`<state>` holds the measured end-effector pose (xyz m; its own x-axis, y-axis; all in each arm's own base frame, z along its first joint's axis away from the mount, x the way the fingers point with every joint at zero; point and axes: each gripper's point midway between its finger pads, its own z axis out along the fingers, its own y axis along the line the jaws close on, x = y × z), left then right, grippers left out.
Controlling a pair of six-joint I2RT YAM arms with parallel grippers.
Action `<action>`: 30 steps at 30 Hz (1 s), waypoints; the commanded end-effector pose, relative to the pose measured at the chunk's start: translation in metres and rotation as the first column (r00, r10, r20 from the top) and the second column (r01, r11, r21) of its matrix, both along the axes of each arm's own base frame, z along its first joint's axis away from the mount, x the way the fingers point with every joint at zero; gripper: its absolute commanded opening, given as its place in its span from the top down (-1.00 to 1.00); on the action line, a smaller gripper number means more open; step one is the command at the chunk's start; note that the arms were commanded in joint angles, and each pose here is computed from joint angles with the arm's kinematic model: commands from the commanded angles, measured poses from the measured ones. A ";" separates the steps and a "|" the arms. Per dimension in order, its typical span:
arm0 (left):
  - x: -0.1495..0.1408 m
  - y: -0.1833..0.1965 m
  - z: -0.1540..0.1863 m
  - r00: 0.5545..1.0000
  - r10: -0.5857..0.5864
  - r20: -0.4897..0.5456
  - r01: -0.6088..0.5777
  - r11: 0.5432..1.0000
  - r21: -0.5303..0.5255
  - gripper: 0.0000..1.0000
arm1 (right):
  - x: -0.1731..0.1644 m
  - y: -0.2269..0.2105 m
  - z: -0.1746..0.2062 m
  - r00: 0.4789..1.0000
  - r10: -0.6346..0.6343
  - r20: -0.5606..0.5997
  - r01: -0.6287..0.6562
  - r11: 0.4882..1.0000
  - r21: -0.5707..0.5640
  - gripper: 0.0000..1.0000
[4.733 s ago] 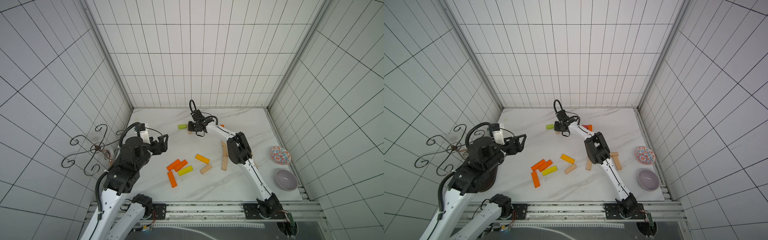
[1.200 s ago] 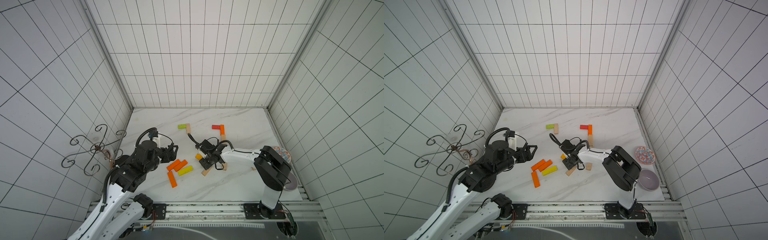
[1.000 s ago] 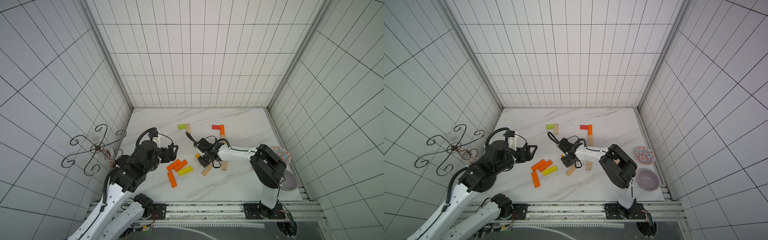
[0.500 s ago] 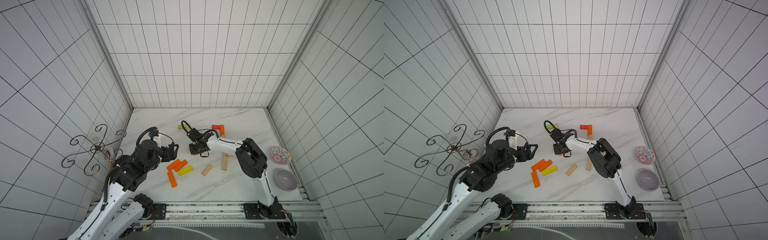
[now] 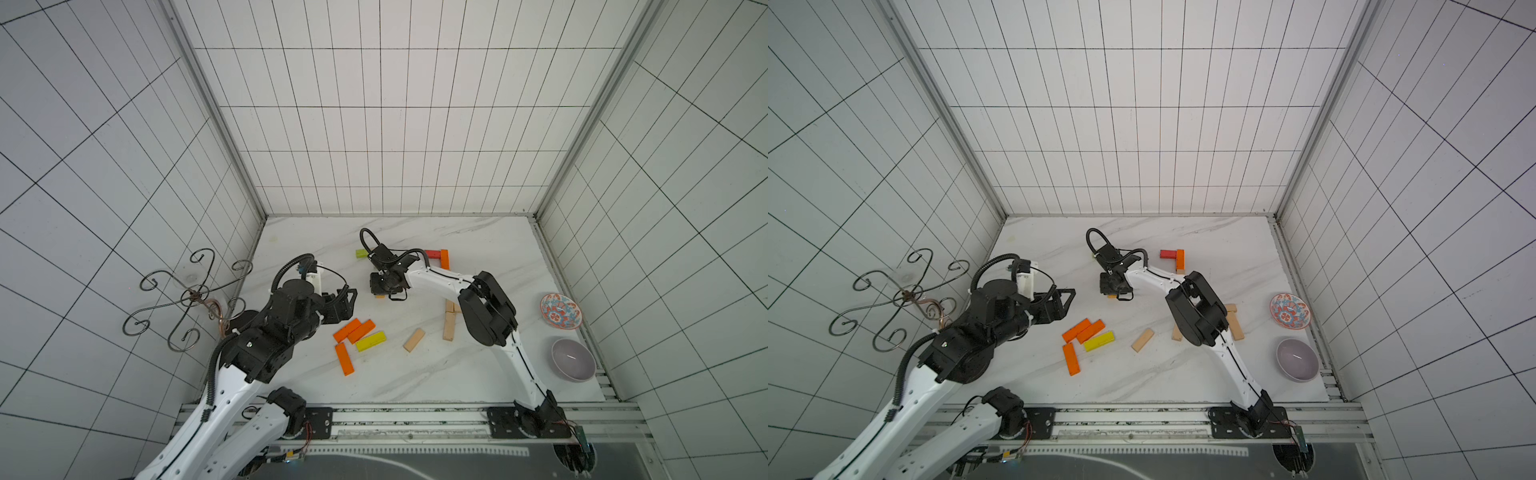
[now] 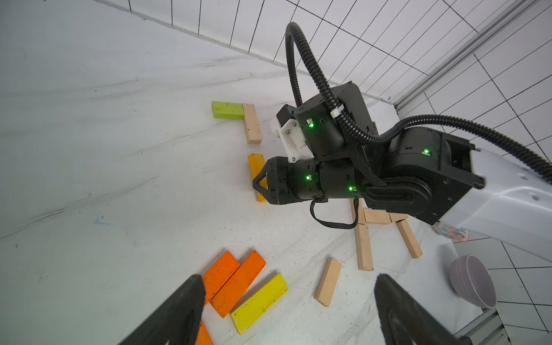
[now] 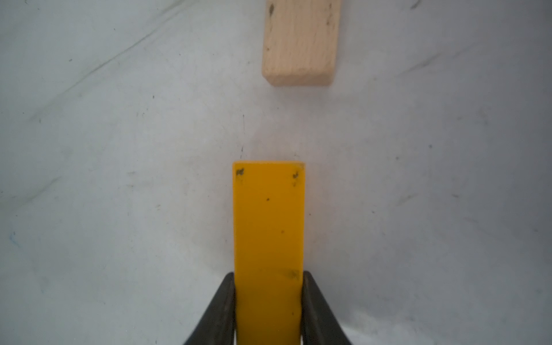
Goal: Assemble a giraffe with building blocks
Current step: Assemble the building block at the center of the board.
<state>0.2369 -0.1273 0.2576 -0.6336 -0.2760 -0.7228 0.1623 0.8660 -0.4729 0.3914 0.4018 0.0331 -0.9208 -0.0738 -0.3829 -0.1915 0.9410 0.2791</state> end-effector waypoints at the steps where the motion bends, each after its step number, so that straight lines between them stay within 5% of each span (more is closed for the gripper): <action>1: 0.001 0.004 0.018 0.998 0.007 0.056 -0.006 1.000 -0.017 -0.77 | 0.006 0.003 0.007 0.999 -0.027 -0.026 0.027 1.000 0.009 0.19; 7: 0.002 0.006 0.016 0.999 0.004 0.049 -0.003 1.000 -0.023 -0.78 | 0.004 0.003 0.014 0.999 -0.028 -0.031 0.029 0.999 0.013 -0.03; 21: 0.001 0.005 0.016 0.998 -0.002 0.057 0.004 0.999 -0.035 -0.78 | 0.009 0.002 -0.004 0.997 -0.054 -0.050 0.053 0.998 -0.014 0.03; 30: 0.001 0.005 0.015 0.998 -0.003 0.059 0.006 0.999 -0.040 -0.78 | 0.025 -0.018 -0.010 0.992 -0.118 -0.054 0.117 0.993 -0.023 0.39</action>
